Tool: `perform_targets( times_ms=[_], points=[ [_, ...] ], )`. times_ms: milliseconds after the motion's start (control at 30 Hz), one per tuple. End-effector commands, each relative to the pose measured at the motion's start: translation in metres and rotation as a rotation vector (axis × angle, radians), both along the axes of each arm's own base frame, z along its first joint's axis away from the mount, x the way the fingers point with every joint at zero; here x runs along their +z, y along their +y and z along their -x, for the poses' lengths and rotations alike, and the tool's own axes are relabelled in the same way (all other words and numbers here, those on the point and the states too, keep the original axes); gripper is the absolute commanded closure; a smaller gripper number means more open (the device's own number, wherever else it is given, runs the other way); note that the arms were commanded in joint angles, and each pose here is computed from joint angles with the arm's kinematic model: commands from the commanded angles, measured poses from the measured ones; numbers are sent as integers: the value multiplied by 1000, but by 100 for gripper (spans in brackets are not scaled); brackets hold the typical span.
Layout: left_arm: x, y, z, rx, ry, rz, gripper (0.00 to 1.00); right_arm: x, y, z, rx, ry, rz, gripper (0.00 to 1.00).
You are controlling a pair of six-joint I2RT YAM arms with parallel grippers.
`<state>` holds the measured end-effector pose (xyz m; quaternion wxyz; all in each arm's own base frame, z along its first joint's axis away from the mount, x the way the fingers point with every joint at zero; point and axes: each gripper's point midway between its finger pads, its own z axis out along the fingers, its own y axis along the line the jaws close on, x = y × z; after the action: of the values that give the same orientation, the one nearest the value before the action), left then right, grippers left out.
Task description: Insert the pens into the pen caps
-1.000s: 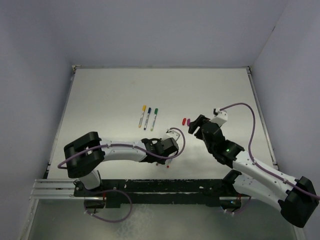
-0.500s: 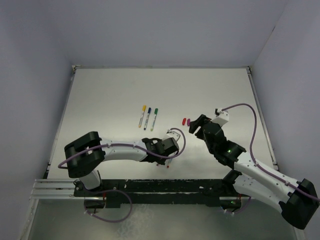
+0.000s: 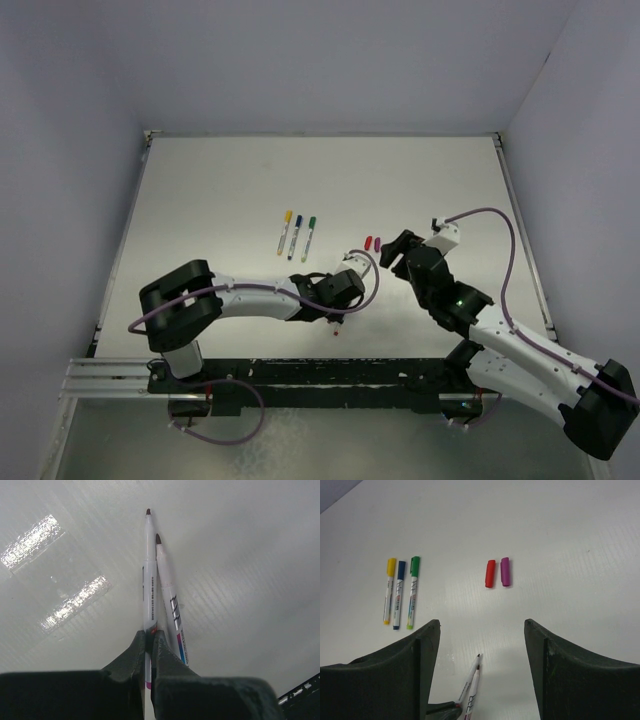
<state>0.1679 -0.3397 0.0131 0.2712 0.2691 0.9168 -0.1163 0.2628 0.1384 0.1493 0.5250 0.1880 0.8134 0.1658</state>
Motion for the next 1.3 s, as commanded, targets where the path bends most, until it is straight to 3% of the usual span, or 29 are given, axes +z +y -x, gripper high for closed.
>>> perform_targets(
  times_ms=[0, 400, 633, 867, 1267],
  points=[
    [-47, 46, 30, -15, 146, -152, 100, 18, -12, -5, -79, -37, 1, 30],
    [29, 61, 5, 48, -11, -77, 100, 10, -14, -28, -120, 25, 137, 31],
    [62, 72, 3, 89, -65, -9, 100, -4, -17, -53, -108, 109, 195, 38],
    [90, 76, 4, 111, -105, 105, 100, -25, -7, -73, -24, 176, 270, 53],
    [129, 71, 11, 92, -167, 383, 100, -71, 16, -91, 99, 308, 349, 56]
  ],
)
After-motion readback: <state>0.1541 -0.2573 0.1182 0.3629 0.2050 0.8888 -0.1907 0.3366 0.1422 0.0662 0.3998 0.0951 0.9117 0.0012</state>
